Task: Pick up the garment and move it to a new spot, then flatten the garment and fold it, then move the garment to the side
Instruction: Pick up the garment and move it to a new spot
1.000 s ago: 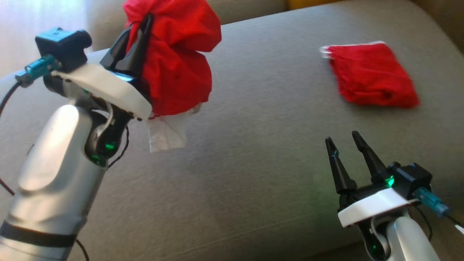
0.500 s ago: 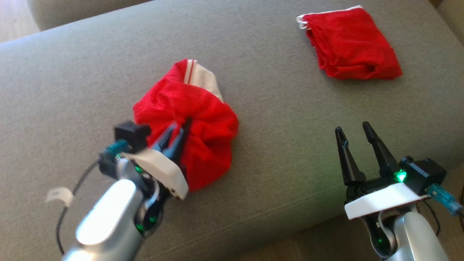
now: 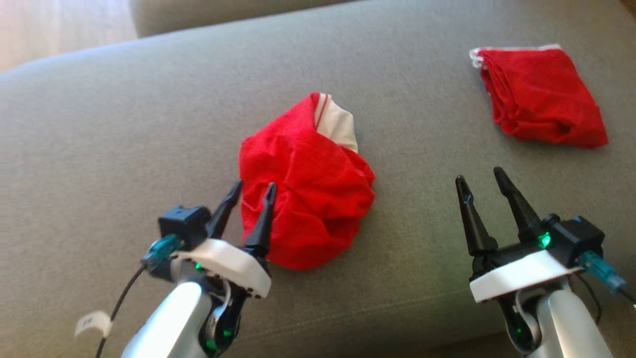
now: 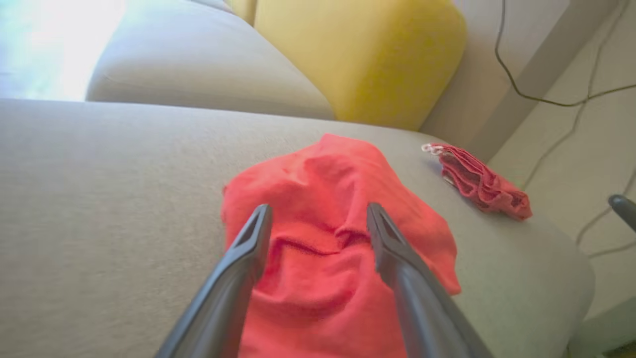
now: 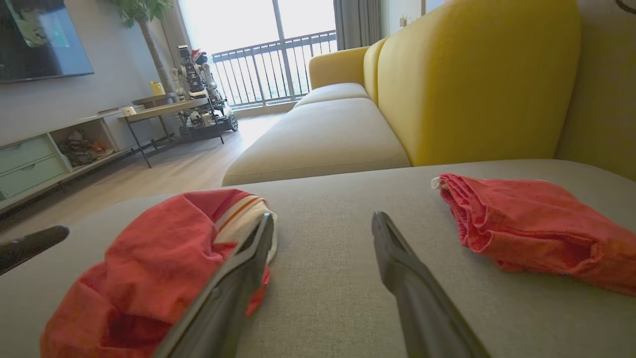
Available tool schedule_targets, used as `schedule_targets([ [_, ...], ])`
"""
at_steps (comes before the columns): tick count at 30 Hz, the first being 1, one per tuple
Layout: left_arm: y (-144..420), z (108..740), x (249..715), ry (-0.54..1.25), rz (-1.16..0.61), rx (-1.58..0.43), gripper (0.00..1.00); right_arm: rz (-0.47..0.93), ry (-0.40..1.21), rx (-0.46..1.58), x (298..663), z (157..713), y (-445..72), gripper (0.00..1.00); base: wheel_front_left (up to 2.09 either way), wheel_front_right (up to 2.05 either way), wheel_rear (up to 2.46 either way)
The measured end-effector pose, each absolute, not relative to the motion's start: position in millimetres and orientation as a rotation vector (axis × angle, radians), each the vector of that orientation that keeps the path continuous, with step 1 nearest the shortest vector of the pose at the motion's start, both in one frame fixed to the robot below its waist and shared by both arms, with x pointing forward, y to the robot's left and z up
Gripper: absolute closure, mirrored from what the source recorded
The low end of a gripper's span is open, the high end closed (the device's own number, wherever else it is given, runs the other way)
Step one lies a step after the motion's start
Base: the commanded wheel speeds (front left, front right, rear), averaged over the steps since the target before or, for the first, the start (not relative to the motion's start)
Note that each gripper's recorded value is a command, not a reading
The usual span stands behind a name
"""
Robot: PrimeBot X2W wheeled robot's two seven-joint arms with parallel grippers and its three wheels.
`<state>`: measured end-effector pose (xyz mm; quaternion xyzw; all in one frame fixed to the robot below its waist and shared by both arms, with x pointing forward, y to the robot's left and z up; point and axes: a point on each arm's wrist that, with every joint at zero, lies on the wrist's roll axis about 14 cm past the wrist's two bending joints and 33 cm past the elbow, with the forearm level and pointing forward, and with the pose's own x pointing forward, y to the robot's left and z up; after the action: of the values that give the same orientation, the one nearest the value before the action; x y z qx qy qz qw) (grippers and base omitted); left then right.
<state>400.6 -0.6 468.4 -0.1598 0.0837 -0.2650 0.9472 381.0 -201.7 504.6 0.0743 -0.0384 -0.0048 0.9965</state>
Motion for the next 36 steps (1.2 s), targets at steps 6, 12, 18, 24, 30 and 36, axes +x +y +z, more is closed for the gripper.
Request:
schedule_targets([
  [6,51.6,503.9,390.7,0.032,-0.339,-0.314,0.0,0.036,-0.101,0.157,371.7,513.3,-186.3,0.0,0.0,0.0,0.0],
  [12,112.5,518.4,363.6,-0.052,-0.124,-0.307,0.0,0.073,-0.118,0.153,361.9,519.3,-174.3,0.0,0.0,0.0,0.0],
  [18,151.4,527.2,332.8,-0.118,0.006,-0.185,0.0,0.092,-0.116,0.159,351.6,518.2,-167.7,0.0,0.0,0.0,0.0],
  [24,158.6,504.9,302.9,-0.063,0.03,-0.109,0.0,0.082,-0.088,0.158,336.5,507.7,-170.6,0.0,0.0,0.0,0.0],
  [30,165.9,502.4,296.5,-0.062,0.052,-0.108,0.0,0.13,-0.085,0.103,328.4,506.9,-155.8,0.0,0.0,0.0,0.0],
  [36,169.1,501.7,294.1,-0.064,0.056,-0.102,0.0,0.134,-0.096,0.103,326.6,510.3,-154.6,0.0,0.0,0.0,0.0],
])
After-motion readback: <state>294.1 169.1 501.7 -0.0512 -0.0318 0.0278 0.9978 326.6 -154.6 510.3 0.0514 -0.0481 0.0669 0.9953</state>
